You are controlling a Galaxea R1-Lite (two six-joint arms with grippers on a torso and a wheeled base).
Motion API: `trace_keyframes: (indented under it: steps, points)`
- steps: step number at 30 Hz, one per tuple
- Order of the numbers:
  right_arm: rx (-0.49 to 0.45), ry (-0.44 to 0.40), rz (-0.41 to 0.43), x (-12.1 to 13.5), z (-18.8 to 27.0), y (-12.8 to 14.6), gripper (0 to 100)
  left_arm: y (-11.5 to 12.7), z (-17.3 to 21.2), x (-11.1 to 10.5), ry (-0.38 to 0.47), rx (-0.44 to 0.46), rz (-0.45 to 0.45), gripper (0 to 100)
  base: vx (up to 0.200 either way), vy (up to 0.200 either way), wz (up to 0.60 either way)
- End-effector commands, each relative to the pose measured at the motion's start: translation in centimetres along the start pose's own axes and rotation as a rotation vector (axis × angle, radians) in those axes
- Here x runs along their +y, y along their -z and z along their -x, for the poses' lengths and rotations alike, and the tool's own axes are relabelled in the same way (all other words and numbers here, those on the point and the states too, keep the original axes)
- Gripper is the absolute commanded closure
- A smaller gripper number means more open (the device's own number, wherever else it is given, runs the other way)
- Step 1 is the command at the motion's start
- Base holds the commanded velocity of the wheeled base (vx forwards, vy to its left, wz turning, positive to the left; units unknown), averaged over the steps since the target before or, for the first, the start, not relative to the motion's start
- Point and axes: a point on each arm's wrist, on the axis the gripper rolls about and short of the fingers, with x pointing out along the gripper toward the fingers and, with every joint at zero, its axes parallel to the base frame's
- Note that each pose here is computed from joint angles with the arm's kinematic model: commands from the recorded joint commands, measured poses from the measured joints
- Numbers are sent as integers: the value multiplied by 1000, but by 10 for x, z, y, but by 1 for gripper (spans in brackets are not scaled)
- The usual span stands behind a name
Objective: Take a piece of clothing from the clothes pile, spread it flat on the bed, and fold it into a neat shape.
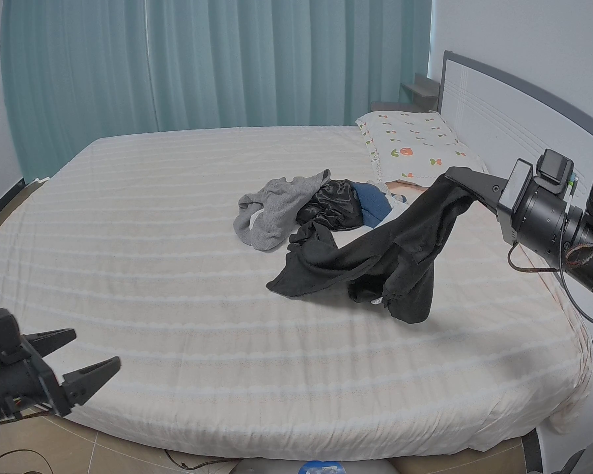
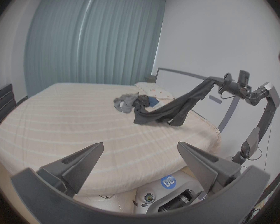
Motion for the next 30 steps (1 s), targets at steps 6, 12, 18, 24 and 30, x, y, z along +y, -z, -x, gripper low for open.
trace_keyframes:
  steps: [6, 12, 18, 24, 30]
  points:
    - [-6, 5, 3, -1, -1, -1, 100, 20, -180, -9, 56, 313, -12, 0, 0, 0, 0]
    - [-32, 12, 7, -2, -2, -9, 100, 31, -245, -33, 91, 344, -32, 0, 0, 0, 0]
    - [-39, 16, 7, -4, -2, -12, 100, 33, -294, -49, 85, 312, -60, 0, 0, 0, 0]
    - [-36, 14, 6, -4, -4, -11, 100, 33, -338, -54, 92, 277, -56, 0, 0, 0, 0]
    - [-38, 8, 4, -3, -3, -12, 100, 37, -374, -55, 96, 235, -30, 0, 0, 0, 0]
